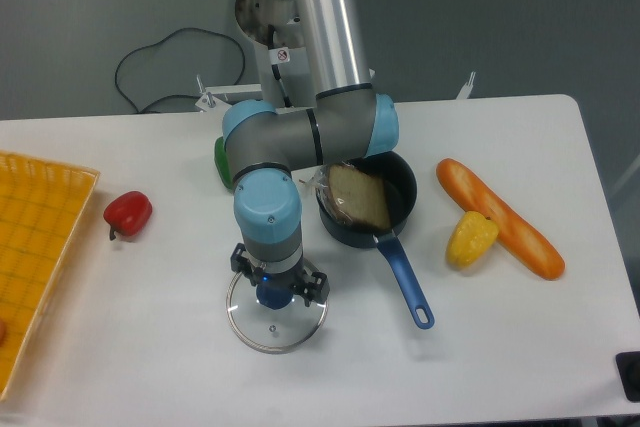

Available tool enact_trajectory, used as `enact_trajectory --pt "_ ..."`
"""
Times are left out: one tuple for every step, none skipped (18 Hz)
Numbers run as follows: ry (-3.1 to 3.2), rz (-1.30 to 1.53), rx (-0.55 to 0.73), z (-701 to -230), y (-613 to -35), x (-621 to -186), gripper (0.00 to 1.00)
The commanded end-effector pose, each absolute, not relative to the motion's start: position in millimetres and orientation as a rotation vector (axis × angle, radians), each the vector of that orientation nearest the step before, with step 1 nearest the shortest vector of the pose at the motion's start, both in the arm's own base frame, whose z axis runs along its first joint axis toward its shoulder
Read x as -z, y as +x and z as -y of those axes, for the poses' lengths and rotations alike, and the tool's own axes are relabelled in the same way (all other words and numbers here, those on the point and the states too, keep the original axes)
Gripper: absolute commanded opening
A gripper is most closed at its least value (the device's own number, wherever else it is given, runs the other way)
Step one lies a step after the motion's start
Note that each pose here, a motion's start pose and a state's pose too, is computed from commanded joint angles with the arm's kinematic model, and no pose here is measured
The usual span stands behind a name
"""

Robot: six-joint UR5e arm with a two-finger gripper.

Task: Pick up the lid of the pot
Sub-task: 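Lower the open gripper onto the blue knob of the glass lid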

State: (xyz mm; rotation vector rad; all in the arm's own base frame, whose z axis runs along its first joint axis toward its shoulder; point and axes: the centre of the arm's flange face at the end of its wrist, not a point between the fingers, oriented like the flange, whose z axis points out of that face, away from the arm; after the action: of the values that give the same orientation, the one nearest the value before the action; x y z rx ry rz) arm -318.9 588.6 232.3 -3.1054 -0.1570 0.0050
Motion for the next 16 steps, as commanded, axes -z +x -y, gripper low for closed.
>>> enact_trajectory --pt "-3.107 0.155 -0.004 -588.7 -319.0 -231.3 1.00" --pt "-3.109 0.152 -0.001 -589.4 -318.2 -229.3 1.00" --pt "-3.109 0.155 -0.001 -589.4 -318.2 -229.3 1.00" --pt "-3.108 0.152 -0.002 -590.2 -318.8 -229.7 1.00" --pt "-3.108 0.152 -0.002 -590.2 -318.9 -229.7 1.00" --pt "-3.109 0.152 -0.001 -590.2 -318.9 -228.7 1.00" --pt "-3.109 0.152 -0.001 -590.2 -318.9 -228.7 1.00" --pt "-3.109 0.150 -0.001 -590.7 -318.0 -228.7 1.00" --pt "-3.111 0.150 0.001 -590.8 -318.1 -227.7 1.00" --pt "-3.112 0.150 -0.001 -590.7 -318.2 -227.6 1.00" --pt "-3.113 0.150 0.000 -590.8 -318.3 -226.6 1.00" --pt "-3.115 0.150 0.003 -590.9 -318.4 -224.6 1.00" --pt "-3.118 0.146 0.003 -591.9 -316.8 -223.6 1.00" --pt "-3.118 0.143 0.003 -591.9 -316.7 -223.6 1.00" --pt "-3.120 0.141 0.002 -592.8 -315.1 -222.6 1.00" --pt "-3.119 0.139 0.001 -592.9 -315.2 -222.8 1.00"
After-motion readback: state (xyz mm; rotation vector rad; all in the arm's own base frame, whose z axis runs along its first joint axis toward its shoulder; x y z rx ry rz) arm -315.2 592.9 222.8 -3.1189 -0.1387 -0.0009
